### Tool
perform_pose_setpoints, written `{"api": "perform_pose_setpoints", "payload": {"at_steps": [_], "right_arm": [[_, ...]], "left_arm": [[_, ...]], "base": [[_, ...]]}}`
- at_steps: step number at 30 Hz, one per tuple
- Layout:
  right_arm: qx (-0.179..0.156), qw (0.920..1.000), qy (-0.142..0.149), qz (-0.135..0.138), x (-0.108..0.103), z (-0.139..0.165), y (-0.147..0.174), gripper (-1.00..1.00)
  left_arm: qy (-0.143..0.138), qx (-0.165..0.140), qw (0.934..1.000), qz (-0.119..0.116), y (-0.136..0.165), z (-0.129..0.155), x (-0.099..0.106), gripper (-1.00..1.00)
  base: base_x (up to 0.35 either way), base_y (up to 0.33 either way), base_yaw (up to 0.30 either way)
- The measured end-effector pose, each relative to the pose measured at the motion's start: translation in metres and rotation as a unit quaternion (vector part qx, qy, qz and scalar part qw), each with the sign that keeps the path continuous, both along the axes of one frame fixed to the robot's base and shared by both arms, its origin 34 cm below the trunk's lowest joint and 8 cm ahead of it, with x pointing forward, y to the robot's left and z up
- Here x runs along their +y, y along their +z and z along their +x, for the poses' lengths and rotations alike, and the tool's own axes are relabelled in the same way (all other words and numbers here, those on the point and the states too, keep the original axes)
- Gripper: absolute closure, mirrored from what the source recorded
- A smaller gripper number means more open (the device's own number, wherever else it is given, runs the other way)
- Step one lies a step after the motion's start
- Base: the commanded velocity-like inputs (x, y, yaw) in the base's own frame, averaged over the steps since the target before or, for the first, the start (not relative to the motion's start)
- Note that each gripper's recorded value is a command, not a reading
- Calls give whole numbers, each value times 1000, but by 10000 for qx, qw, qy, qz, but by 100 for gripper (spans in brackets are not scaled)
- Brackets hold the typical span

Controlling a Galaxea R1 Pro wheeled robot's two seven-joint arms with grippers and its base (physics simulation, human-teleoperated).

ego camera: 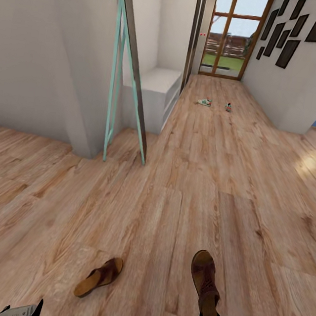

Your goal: Pick up the two gym shoes and the two sandals from the corridor floor and place them onto the hallstand (shoe rack) in the corridor, making sure they are on the rack and not on the floor. Arrange them so the two gym shoes are next to each other and the two sandals are next to each other.

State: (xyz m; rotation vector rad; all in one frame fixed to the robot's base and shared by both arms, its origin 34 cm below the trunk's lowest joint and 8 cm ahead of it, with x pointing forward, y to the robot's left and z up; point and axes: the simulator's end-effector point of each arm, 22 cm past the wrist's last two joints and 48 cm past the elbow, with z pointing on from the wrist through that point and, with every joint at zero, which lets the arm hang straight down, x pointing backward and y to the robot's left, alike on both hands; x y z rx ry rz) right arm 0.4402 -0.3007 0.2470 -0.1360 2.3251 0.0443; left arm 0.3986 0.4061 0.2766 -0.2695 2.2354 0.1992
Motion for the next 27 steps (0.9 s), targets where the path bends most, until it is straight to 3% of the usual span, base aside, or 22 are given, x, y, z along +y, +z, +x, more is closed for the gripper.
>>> {"api": "perform_pose_setpoints", "payload": {"at_steps": [11, 20, 27], "right_arm": [[-14, 10000, -11, -1, 0, 1, 1, 100], [-9, 10000, -12, -2, 0, 1, 0, 100], [2, 10000, -14, -3, 0, 0, 0, 100]], "left_arm": [[0, 5, 10000, -1, 0, 0, 0, -100], [0, 6, 10000, -2, -1, 0, 0, -100], [-51, 11, 10000, -9, -1, 1, -3, -100]], "base": [[55, 46, -3], [1, 1, -199], [0, 0, -49]]}}
